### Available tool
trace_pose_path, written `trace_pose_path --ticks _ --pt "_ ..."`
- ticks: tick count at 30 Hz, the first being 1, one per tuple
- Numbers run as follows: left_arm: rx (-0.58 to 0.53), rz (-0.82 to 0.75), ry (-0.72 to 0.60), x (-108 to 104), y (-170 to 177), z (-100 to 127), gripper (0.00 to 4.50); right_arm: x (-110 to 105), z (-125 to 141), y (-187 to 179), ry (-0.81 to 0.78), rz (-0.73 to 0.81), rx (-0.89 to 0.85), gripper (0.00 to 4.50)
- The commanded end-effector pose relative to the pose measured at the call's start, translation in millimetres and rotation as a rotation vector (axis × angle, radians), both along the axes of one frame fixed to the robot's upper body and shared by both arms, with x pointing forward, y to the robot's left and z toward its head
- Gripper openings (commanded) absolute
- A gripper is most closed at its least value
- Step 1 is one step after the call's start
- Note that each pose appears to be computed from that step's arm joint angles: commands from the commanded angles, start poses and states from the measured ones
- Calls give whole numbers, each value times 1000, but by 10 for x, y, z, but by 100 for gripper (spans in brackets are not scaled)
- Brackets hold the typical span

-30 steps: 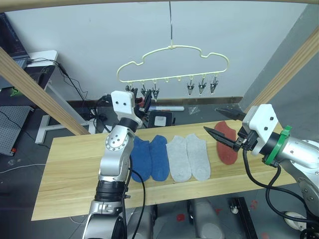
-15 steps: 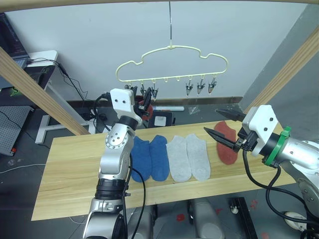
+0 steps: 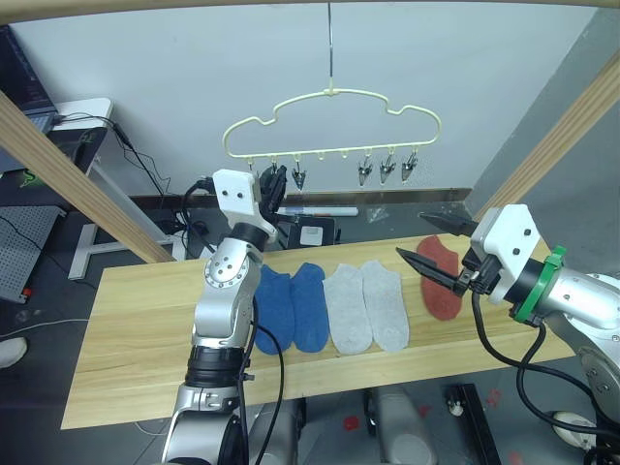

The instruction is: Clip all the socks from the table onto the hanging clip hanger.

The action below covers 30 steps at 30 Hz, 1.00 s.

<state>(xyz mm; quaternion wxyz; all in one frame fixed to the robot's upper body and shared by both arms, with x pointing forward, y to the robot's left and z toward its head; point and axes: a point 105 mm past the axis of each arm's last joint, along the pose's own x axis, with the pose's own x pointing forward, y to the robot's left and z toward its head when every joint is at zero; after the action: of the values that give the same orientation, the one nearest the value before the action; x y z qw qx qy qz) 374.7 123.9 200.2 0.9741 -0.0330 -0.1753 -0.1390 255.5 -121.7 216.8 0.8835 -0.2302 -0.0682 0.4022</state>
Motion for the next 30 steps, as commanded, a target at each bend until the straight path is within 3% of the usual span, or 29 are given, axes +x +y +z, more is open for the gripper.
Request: trace_pose_path --ticks 1,6,28,30 --pt "-5 -10 -60 -78 28 165 25 -63 43 43 -35 21 -17 307" --pt "-1 -63 -37 -143 63 191 24 90 -233 -178 57 -156 -134 307" --pt "36 -178 16 -354 16 303 24 773 -932 -670 290 -645 -19 307" --pt "43 -184 17 -374 6 318 24 816 -980 -690 306 -665 -8 343"
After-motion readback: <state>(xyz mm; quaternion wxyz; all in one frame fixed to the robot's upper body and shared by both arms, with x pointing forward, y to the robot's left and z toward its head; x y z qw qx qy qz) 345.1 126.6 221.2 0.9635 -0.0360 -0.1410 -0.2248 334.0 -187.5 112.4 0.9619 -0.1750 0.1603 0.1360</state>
